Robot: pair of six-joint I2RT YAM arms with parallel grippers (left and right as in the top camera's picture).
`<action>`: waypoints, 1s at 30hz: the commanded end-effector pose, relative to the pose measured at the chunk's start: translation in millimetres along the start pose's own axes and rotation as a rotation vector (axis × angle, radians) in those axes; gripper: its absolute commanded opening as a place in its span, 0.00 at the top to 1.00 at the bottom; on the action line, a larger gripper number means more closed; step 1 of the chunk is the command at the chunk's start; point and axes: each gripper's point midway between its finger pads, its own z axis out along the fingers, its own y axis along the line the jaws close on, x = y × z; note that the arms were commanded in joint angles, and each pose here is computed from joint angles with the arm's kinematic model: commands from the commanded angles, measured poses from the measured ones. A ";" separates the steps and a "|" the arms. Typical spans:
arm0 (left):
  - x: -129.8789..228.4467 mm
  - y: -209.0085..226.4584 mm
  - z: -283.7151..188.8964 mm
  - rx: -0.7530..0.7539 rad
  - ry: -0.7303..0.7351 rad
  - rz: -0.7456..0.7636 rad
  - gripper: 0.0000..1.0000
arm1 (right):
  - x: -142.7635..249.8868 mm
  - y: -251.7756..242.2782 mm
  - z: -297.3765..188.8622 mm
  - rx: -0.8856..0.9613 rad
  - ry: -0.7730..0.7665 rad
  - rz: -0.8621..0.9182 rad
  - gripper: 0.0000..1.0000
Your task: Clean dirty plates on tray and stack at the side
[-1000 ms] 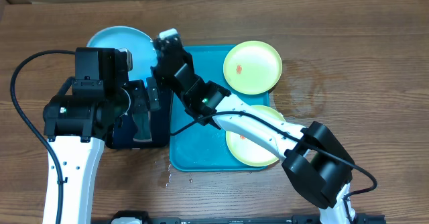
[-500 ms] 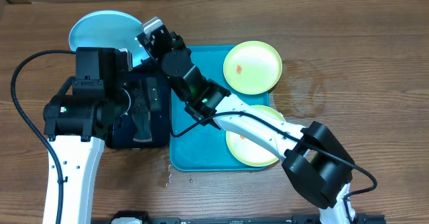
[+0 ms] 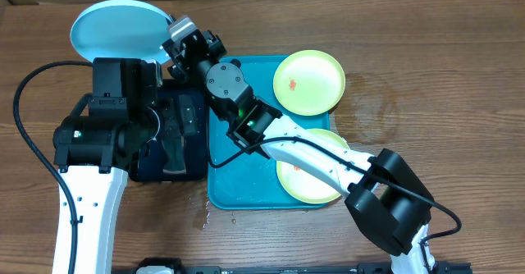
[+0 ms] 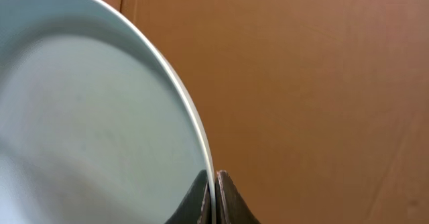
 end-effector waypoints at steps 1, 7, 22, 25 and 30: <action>-2.3 -1.2 -0.7 0.004 -0.004 0.012 0.00 | -34.0 8.5 -5.9 -0.013 -0.068 -0.082 0.96; -2.4 -1.2 -0.7 0.004 -0.004 0.012 0.00 | -39.6 9.2 -8.2 0.015 -0.081 -0.198 0.96; -2.4 -1.2 -0.7 0.004 -0.004 0.012 0.00 | -49.5 -7.9 -10.4 0.106 -0.098 -0.180 0.96; -2.4 -1.2 -0.7 0.004 -0.004 0.012 0.00 | -49.4 -8.0 -10.4 0.106 -0.097 -0.180 0.96; -2.3 -1.2 -0.7 0.004 -0.004 0.012 0.00 | -49.3 -8.2 -10.3 0.106 -0.097 -0.180 0.96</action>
